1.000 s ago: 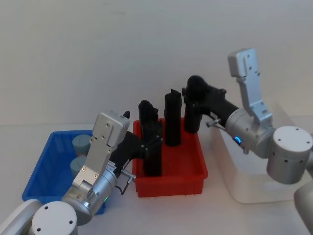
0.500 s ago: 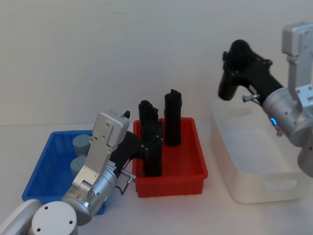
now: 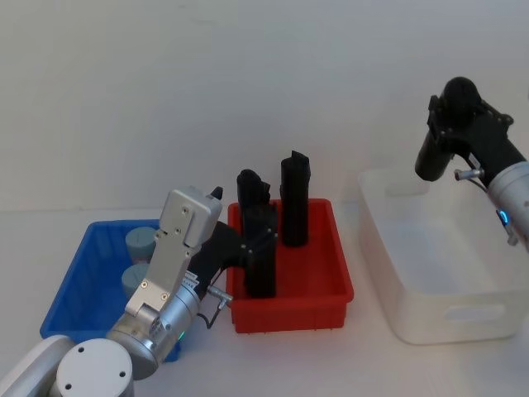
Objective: Pick the cotton swabs from the blue box and place them into the white box.
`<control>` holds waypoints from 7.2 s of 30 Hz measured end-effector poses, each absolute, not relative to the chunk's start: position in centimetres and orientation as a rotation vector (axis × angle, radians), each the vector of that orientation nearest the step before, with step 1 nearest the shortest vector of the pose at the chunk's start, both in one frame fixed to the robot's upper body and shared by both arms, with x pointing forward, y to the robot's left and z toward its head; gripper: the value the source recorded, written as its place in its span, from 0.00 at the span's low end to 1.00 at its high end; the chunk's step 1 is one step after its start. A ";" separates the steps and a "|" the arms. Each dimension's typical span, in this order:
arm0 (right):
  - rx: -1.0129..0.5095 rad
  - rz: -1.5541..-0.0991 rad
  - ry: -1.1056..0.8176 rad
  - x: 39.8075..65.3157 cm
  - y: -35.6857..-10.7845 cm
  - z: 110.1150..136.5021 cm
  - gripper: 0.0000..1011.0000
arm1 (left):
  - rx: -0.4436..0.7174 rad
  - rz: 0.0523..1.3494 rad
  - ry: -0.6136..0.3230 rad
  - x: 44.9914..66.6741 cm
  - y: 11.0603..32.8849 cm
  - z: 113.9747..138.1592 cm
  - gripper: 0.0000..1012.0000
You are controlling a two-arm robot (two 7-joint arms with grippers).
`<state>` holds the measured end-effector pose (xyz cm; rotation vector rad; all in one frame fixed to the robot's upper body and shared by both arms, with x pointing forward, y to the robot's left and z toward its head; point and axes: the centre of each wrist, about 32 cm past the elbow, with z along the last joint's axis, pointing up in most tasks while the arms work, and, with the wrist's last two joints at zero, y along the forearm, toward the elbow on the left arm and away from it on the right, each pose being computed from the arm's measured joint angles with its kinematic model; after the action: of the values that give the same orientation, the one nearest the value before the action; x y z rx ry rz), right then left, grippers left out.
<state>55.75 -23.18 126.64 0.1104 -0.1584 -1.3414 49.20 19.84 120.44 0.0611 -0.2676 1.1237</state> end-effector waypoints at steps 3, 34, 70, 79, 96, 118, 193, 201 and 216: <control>0.101 -1.348 -0.136 55.7 -23.5 126.3 0.43 | 0.061 1.124 -0.268 49.2 19.8 120.4 0.99; 0.068 -1.372 -0.055 55.4 -24.4 124.8 0.99 | 0.105 1.207 -0.217 47.0 23.6 121.0 0.99; 0.065 -1.373 -0.049 55.4 -24.5 124.7 0.99 | 0.173 1.254 0.008 46.1 30.1 118.1 0.99; 0.065 -1.373 -0.049 55.4 -24.5 124.7 0.99 | 0.180 1.236 0.020 47.7 30.7 117.1 0.99; 0.065 -1.373 -0.049 55.4 -24.5 124.7 0.99 | 0.190 1.247 0.043 48.8 31.4 115.5 0.99; 0.065 -1.373 -0.049 55.4 -24.5 124.7 0.99 | 0.191 1.249 0.060 49.9 31.9 114.3 0.99; 0.064 -1.373 -0.050 55.4 -24.5 124.8 0.99 | 0.213 1.246 -0.095 51.2 31.6 117.8 0.66; 0.063 -1.350 -0.073 55.7 -24.5 125.0 0.99 | 0.153 1.231 -0.210 51.3 30.8 120.6 0.66; 0.064 -1.195 -0.133 55.9 -24.0 125.7 0.99 | 0.005 1.141 -0.417 52.6 28.7 126.1 0.66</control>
<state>55.94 -24.01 125.73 0.0638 -0.1326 -1.1947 52.59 28.74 126.13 0.0054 -0.4171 1.1414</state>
